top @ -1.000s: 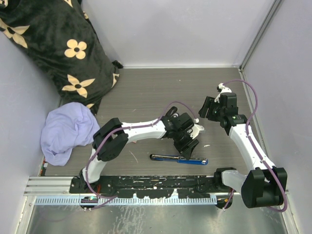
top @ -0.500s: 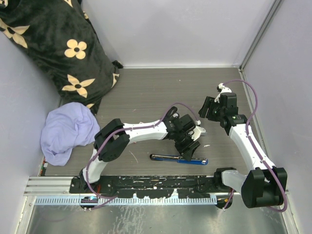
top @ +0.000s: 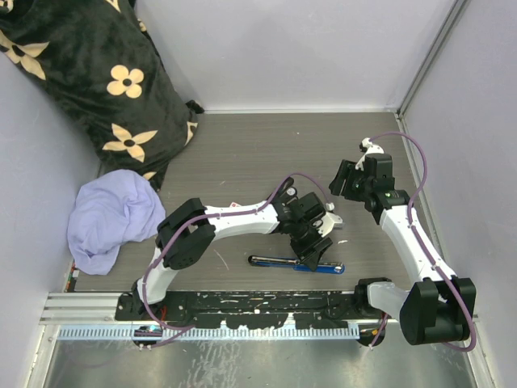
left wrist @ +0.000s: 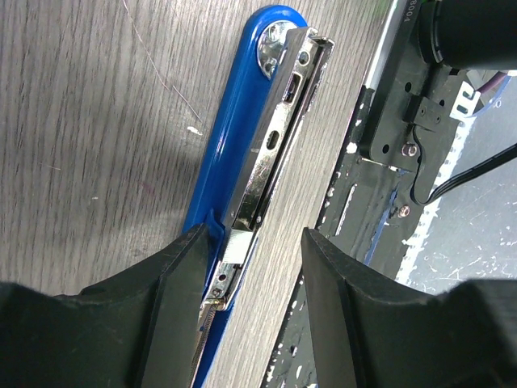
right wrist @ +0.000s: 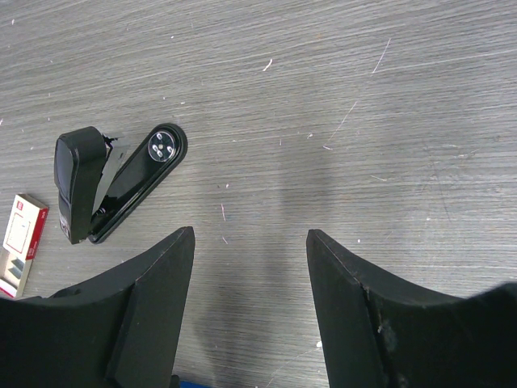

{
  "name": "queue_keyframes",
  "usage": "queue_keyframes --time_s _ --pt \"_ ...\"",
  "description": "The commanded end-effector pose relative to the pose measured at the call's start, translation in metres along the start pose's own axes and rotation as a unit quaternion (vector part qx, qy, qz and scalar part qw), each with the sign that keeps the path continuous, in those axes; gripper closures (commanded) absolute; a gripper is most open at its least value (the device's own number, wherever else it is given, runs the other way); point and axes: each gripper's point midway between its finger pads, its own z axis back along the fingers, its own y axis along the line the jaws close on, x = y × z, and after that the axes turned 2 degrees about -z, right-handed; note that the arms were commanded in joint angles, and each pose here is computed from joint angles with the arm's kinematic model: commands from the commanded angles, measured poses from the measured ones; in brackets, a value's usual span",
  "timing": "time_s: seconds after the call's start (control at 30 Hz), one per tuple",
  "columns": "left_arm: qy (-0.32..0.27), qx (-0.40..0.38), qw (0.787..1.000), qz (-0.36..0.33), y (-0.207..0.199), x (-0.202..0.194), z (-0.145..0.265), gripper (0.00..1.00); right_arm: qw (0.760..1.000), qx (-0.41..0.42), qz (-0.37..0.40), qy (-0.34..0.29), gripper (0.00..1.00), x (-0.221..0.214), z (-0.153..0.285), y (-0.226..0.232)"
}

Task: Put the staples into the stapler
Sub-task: Adjust the stapler at the center of the board.

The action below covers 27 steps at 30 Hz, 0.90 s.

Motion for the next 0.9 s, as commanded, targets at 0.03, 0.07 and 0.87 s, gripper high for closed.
queue_keyframes --time_s 0.03,0.07,0.87 --pt "-0.032 -0.008 0.999 -0.032 -0.02 0.02 0.025 0.49 1.0 0.01 0.004 -0.023 0.36 0.012 -0.001 0.004" --pt "-0.033 -0.007 0.999 -0.033 -0.02 0.021 0.026 0.49 1.0 0.01 0.004 -0.023 0.36 0.012 -0.001 0.004" --pt "-0.036 0.024 0.999 -0.034 -0.01 0.03 0.022 0.5 1.0 0.011 0.004 -0.024 0.36 0.013 0.0 0.004"
